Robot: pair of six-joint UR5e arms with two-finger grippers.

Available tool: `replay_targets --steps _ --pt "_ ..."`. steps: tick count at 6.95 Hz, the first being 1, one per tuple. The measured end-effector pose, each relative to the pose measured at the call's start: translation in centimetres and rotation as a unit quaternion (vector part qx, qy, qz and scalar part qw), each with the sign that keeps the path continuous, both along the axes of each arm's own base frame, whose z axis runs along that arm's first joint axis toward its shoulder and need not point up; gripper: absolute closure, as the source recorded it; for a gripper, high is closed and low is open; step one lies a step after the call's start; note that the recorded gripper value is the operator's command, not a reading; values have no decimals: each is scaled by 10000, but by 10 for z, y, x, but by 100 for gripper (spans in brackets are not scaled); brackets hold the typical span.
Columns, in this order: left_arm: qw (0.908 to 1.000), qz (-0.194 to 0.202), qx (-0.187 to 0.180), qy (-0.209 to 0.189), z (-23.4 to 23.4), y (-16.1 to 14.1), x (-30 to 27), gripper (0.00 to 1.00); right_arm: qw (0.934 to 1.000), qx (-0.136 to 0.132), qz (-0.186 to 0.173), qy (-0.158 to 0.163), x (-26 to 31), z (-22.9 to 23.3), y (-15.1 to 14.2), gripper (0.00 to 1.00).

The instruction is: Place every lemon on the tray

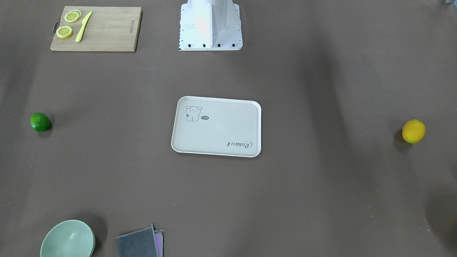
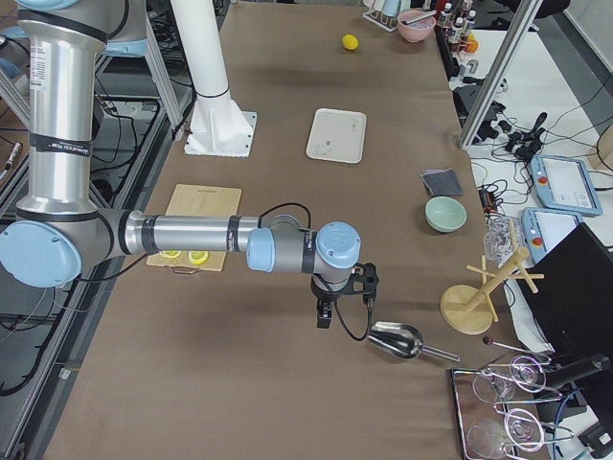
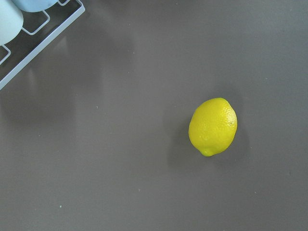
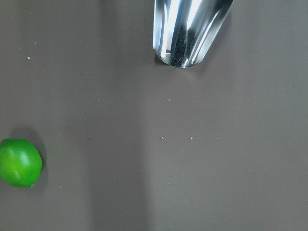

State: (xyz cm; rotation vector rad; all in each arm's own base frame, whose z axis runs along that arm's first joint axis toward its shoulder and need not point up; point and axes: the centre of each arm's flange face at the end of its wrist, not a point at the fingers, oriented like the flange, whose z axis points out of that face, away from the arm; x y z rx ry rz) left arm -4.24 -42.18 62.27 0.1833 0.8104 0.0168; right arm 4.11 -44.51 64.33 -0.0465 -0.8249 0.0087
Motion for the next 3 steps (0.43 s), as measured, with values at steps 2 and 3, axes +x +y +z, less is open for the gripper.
replay_targets --steps 2,3 --pt "10000 1 24 14 -2 -2 0 2 10000 40 1 8 0 -3 -3 0" --pt "10000 3 55 32 -6 -5 1 2 10000 58 4 9 0 -4 -4 0"
